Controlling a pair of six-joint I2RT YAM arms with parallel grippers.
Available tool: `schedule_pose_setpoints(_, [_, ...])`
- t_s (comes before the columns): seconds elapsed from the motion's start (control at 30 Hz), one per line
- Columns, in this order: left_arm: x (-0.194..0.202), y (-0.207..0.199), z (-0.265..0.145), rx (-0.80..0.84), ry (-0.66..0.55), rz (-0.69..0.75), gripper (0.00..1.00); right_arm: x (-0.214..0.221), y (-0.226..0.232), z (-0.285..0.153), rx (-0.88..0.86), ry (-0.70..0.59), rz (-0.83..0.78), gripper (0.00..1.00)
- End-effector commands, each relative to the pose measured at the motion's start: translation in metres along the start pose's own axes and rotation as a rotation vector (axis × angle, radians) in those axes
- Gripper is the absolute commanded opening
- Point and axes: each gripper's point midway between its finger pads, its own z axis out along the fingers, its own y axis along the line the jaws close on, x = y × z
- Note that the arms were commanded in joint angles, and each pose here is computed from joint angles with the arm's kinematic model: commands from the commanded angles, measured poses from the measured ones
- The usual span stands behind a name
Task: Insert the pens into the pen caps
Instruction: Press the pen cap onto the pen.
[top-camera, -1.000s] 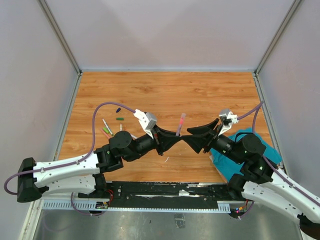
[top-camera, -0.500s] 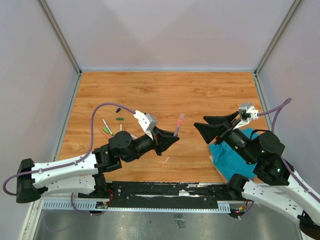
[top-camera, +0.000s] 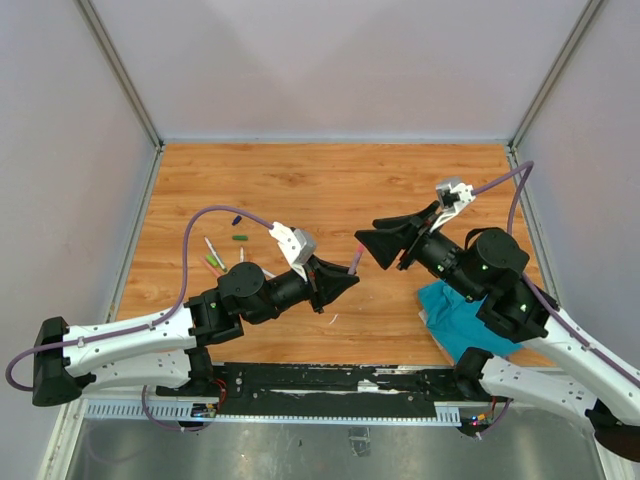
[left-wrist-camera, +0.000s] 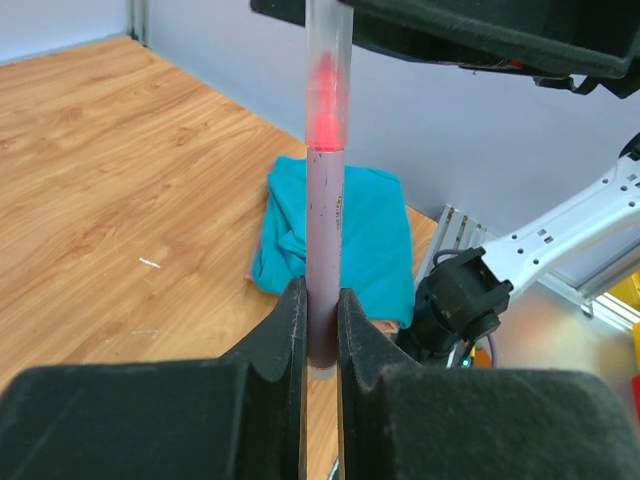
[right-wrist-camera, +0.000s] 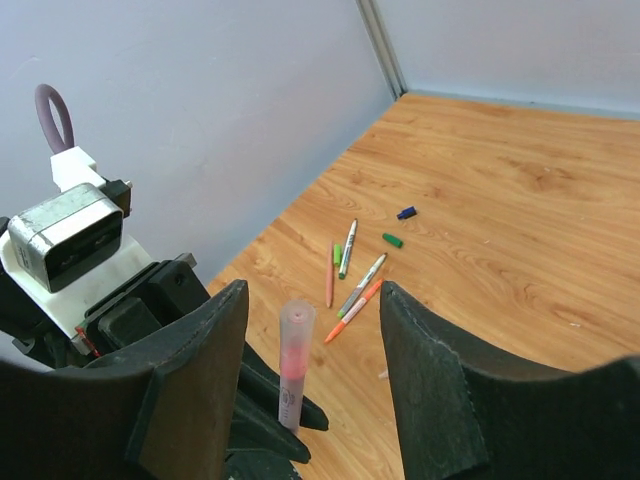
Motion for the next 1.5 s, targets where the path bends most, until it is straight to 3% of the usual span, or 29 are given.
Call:
schedule_pose_setpoints(0.0, [-0.013, -0.009, 0.001, 0.033, -0.031, 0.010, 0.01, -0.021, 0.021, 0.002, -0.083, -0.052, 0.055, 0.54])
schedule_pose_setpoints(0.13, [-0.012, -0.010, 0.001, 0.037, -0.029, 0.011, 0.01, -0.011, 0.019, 0.006, -0.081, -0.026, 0.069, 0.49])
schedule_pose_setpoints(0.5, [-0.023, -0.013, 0.001, 0.044, -0.055, 0.014, 0.00, 0.014, 0.009, 0.010, -0.055, 0.038, 0.068, 0.22])
schedule_pose_setpoints(0.63, [-0.032, -0.016, 0.002, 0.049, -0.073, 0.016, 0.01, 0.027, 0.003, 0.008, -0.042, 0.068, 0.066, 0.02])
schedule_pose_setpoints(1.17, [-0.106, -0.043, -0.008, 0.142, -0.286, 0.017, 0.01, 0.110, -0.003, -0.010, -0.110, 0.266, 0.107, 0.01])
schedule_pose_setpoints(1.47, [-0.124, -0.049, -0.009, 0.160, -0.350, 0.003, 0.00, 0.170, -0.008, -0.030, -0.080, 0.408, 0.061, 0.01])
